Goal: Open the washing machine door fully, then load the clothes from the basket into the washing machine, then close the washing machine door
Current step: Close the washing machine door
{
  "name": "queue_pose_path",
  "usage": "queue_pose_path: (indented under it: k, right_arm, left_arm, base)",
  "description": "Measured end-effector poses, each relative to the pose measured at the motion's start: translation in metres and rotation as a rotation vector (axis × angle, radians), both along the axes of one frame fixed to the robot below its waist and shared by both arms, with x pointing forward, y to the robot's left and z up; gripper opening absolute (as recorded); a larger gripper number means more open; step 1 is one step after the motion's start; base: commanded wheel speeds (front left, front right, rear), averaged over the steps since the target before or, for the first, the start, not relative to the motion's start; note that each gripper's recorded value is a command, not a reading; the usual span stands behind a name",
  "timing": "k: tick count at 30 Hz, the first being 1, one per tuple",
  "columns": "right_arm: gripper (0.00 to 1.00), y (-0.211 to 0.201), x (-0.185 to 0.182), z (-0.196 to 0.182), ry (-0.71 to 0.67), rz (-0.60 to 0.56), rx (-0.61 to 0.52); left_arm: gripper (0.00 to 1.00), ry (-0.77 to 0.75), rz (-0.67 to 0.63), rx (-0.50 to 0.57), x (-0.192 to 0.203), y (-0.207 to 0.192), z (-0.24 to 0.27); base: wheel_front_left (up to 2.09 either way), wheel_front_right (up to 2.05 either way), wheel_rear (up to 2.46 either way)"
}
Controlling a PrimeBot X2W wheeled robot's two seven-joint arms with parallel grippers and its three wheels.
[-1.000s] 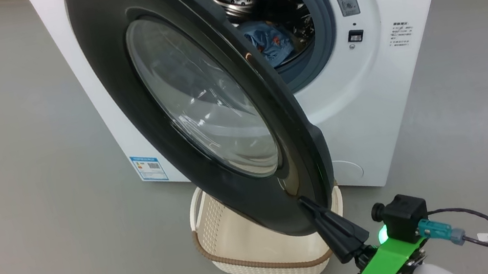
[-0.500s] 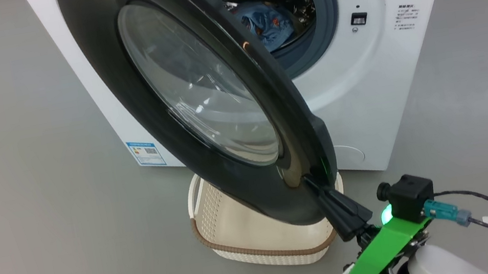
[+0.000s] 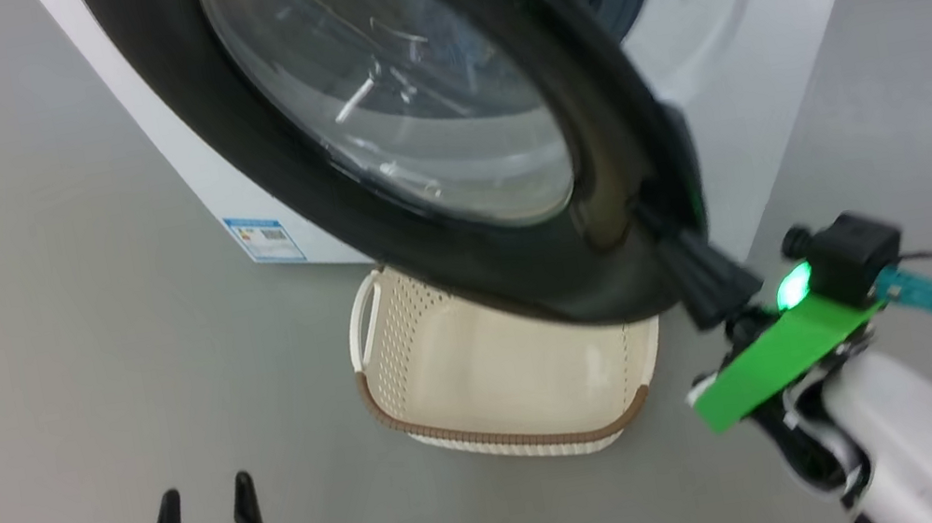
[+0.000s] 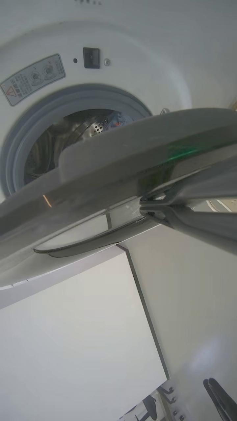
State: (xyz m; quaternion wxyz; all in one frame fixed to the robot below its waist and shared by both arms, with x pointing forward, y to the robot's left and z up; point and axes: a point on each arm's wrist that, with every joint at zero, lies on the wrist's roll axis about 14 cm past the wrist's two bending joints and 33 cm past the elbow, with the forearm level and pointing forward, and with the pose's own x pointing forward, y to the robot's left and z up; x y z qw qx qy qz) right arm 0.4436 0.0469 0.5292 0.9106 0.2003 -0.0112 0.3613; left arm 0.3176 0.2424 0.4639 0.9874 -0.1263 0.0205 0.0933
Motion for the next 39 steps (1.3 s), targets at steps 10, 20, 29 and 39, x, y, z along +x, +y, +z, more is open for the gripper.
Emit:
queue_pose_path:
  k: [10, 20, 29, 39]
  right_arm:
    - [0.0, -0.021, 0.057, 0.006, -0.048, -0.081, 0.004]
    - [0.0, -0.027, 0.105, 0.011, -0.085, -0.123, 0.021]
    - [0.0, -0.028, 0.137, 0.012, -0.103, -0.145, 0.044]
    - [0.0, -0.03, 0.162, 0.011, -0.104, -0.176, 0.08]
  left_arm:
    - [1.0, -0.004, -0.028, -0.008, 0.027, -0.01, 0.0]
    - [1.0, 0.008, -0.038, 0.001, 0.045, -0.011, -0.004]
    - [1.0, 0.02, -0.037, 0.005, 0.055, -0.009, -0.009]
    - [1.0, 0.032, -0.049, 0.01, 0.071, -0.01, -0.016]
  base:
    - [0.0, 0.0, 0.0]
    - [0.0, 0.0, 0.0]
    - [0.0, 0.0, 0.0]
    - [0.0, 0.0, 0.0]
